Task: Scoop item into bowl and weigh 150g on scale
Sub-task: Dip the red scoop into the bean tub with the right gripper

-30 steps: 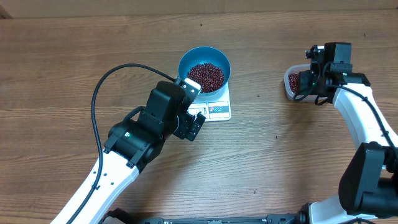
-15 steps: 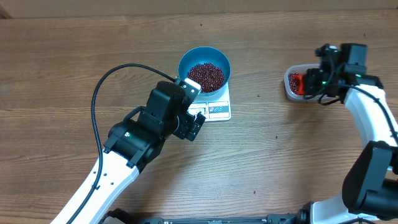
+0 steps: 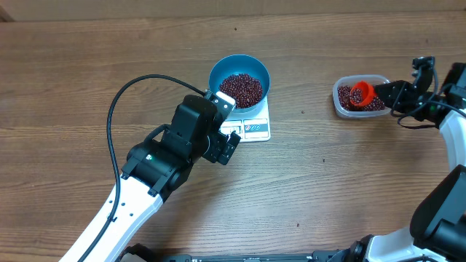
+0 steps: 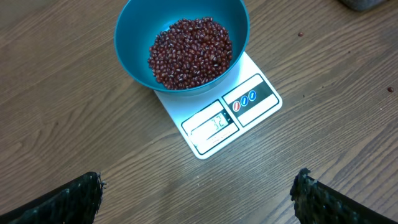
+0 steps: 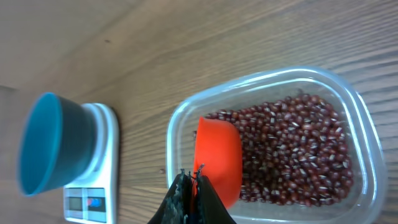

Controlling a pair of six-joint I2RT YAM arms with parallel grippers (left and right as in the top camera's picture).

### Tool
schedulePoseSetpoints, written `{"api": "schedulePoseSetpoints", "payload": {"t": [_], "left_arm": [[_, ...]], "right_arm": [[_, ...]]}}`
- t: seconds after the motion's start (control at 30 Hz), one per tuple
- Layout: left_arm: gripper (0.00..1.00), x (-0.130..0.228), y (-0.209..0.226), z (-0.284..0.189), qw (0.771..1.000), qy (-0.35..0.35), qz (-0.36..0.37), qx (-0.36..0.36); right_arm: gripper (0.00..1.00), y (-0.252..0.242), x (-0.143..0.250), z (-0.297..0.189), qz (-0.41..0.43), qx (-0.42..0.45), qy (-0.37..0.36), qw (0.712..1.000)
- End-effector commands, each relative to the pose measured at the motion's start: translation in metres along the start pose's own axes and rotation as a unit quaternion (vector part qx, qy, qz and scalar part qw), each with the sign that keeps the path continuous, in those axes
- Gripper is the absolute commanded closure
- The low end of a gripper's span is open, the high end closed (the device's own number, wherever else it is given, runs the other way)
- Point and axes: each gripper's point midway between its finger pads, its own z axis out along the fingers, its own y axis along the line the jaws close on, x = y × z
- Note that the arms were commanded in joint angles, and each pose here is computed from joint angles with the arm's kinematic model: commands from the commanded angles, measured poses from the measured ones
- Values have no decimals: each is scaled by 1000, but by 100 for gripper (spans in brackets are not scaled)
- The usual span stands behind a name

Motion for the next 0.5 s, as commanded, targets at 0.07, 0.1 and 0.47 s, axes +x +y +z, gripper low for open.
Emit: {"api": "schedulePoseSetpoints", "payload": {"t": [0.07, 0.1, 0.47], "left_arm": [[1, -1, 0, -2, 1000, -5, -8, 4], [0, -1, 0, -2, 1000, -5, -8, 4], [1, -1, 0, -2, 1000, -5, -8, 4]], "right_arm": [[96, 20, -3, -14, 23, -106, -18, 994], [96, 24, -4, -16, 23, -119, -19, 992], [96, 88, 5, -12, 2, -249, 7, 968]]}}
